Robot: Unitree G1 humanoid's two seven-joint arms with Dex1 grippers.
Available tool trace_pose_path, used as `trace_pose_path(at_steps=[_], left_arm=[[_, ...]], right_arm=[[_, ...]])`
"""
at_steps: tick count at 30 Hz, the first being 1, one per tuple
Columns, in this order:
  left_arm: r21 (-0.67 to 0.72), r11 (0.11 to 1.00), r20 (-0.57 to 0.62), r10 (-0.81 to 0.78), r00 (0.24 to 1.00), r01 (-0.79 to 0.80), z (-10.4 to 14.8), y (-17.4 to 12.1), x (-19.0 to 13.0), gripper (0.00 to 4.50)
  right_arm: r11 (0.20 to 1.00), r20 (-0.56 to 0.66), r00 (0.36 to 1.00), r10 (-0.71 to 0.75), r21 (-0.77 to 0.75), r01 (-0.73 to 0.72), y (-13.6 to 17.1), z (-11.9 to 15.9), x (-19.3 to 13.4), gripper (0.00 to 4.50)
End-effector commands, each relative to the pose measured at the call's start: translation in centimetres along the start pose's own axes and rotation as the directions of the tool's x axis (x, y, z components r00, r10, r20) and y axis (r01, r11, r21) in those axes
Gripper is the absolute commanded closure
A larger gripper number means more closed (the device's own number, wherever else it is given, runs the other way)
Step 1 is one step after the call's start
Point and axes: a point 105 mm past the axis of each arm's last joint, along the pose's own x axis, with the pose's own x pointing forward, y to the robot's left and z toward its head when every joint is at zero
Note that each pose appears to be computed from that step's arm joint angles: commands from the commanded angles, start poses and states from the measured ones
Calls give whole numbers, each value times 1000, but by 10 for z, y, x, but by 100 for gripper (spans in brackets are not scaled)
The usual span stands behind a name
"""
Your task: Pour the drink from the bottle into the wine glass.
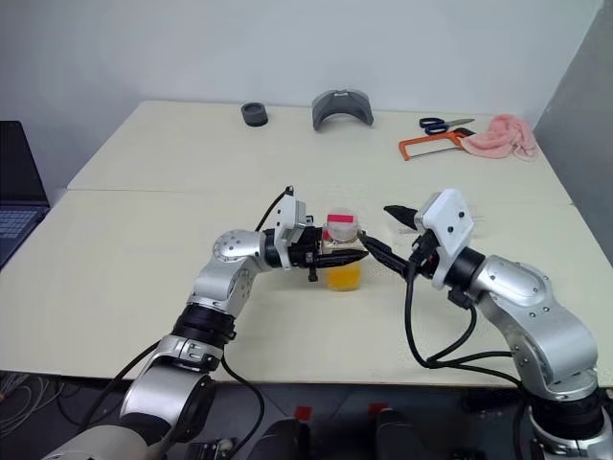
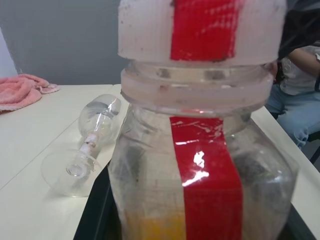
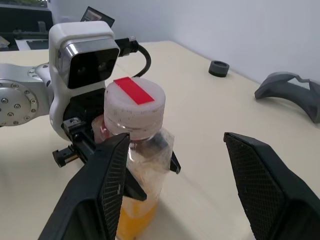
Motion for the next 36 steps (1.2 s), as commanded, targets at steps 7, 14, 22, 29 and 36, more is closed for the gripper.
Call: trace_pose_path(at_steps=[7, 14, 22, 29, 36], left_arm=[[55, 998, 50, -34, 998, 31, 18, -1, 4, 289], [57, 997, 57, -62, 996, 59, 22, -5, 7, 289], [52, 996, 58, -71, 996, 68, 22, -8, 8, 289], [55, 996, 51, -72, 996, 69, 21, -8, 8, 289], [56, 996, 48, -73, 996, 70, 21, -9, 8, 289]], right_arm=[[999, 89, 995, 38, 8, -39, 1, 26, -7, 0], [992, 91, 989, 114, 51, -119, 9, 34, 6, 0], [985, 47, 984, 171, 27, -173, 10, 27, 23, 0], [982, 65, 981, 182, 33, -184, 9, 28, 32, 0], [978, 79, 977, 197, 48, -201, 13, 29, 38, 0]])
